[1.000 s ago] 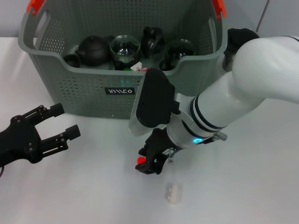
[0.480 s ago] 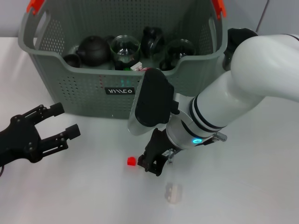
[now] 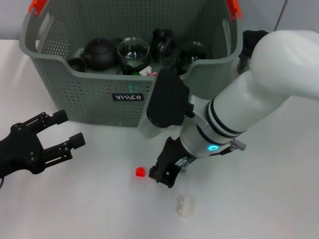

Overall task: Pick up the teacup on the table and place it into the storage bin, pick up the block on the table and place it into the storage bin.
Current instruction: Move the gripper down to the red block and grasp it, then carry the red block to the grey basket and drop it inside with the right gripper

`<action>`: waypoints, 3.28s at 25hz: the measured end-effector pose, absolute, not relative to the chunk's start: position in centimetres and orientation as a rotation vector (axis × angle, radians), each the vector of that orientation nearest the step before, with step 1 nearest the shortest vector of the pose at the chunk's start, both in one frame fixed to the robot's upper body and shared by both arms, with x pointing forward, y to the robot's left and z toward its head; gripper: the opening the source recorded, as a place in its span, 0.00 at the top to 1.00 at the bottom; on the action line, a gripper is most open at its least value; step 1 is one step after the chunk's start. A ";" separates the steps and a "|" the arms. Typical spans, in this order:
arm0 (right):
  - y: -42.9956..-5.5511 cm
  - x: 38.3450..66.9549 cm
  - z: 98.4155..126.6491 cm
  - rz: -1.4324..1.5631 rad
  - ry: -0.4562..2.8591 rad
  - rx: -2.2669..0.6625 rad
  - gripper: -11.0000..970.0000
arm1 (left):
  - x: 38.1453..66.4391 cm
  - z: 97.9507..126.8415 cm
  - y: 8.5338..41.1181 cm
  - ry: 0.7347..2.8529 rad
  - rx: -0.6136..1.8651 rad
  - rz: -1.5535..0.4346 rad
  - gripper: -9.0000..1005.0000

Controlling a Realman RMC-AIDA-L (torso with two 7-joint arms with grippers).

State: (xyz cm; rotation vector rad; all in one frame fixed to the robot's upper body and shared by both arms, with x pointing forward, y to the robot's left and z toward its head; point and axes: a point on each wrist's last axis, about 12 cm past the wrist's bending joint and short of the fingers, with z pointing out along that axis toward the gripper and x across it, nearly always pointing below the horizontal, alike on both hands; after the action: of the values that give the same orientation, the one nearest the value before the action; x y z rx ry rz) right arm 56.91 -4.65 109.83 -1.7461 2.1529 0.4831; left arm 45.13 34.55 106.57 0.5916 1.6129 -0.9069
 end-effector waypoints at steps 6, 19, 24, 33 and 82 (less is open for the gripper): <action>-5.1 57.3 110.4 0.514 2.180 -1.717 0.93 | 45.1 106.6 34.5 1.613 0.593 -0.908 0.18; -3.7 56.8 109.5 0.473 2.086 -1.719 0.54 | 45.1 106.5 34.5 1.617 0.591 -0.908 0.18; -3.5 56.6 109.3 0.489 2.062 -1.716 0.54 | 45.3 106.4 34.3 1.621 0.589 -0.911 0.18; -3.5 56.6 108.9 0.486 2.060 -1.710 0.55 | 45.2 106.3 34.4 1.626 0.588 -0.910 0.18; -11.7 59.0 123.7 0.699 2.120 -1.295 0.86 | 45.2 106.3 34.5 1.626 0.585 -0.907 0.18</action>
State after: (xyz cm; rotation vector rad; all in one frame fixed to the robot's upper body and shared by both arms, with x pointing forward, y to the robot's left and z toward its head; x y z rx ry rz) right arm 59.00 -11.69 123.74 -1.2948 2.1200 0.6995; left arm 45.23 34.47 106.32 0.5855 1.6265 -0.9072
